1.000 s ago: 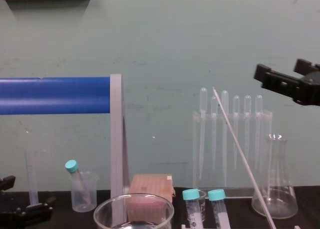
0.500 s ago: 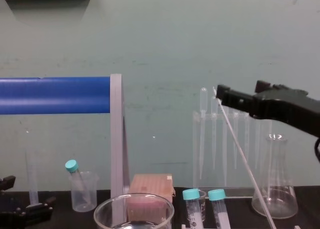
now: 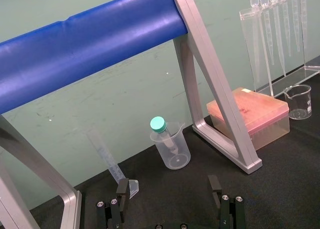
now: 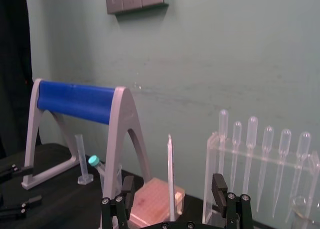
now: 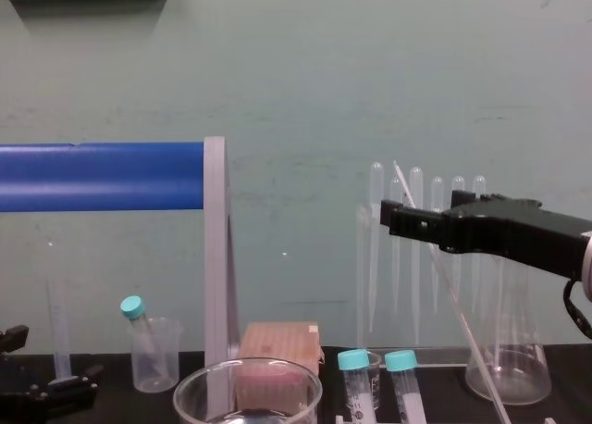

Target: Hold the thermometer with one hand and immerse one end into the beaker, then reinsert it into the test tube rack.

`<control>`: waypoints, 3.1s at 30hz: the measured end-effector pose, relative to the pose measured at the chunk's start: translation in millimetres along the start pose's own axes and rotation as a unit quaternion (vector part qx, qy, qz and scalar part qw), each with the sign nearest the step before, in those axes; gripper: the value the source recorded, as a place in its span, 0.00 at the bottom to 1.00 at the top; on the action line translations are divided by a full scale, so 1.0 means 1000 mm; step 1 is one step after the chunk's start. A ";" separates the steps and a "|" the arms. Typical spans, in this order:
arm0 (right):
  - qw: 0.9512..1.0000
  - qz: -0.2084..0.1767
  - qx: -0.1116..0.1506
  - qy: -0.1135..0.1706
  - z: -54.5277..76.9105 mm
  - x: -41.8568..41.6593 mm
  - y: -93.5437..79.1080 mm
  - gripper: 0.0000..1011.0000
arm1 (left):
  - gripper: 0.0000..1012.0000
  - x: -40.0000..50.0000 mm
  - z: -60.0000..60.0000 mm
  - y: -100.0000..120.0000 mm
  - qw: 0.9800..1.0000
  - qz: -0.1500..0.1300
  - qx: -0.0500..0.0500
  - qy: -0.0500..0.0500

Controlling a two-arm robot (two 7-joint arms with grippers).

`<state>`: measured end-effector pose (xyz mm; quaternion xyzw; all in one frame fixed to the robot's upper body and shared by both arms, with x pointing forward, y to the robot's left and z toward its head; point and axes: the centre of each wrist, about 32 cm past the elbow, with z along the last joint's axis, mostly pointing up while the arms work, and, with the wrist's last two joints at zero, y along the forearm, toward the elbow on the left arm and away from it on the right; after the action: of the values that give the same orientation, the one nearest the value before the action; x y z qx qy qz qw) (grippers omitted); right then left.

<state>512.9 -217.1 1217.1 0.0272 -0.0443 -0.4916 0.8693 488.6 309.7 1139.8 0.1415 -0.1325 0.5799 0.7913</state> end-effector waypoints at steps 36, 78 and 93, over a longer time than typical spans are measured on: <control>0.999 0.010 -0.043 0.028 -0.010 0.0083 0.007 0.99 | 1.00 0.0000 0.000 0.000 1.000 0.000 0.000 0.000; 0.999 0.009 -0.043 0.028 -0.010 0.0080 0.007 0.05 | 1.00 0.0000 0.000 0.000 1.000 0.000 0.000 0.000; 0.999 0.009 -0.026 0.028 -0.006 0.0101 0.004 0.05 | 1.00 0.0000 0.000 0.000 1.000 0.000 0.000 0.000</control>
<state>522.6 -223.4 1211.7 0.0179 -0.0076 -0.4834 0.8752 488.6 309.7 1139.8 0.1415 -0.1325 0.5799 0.7913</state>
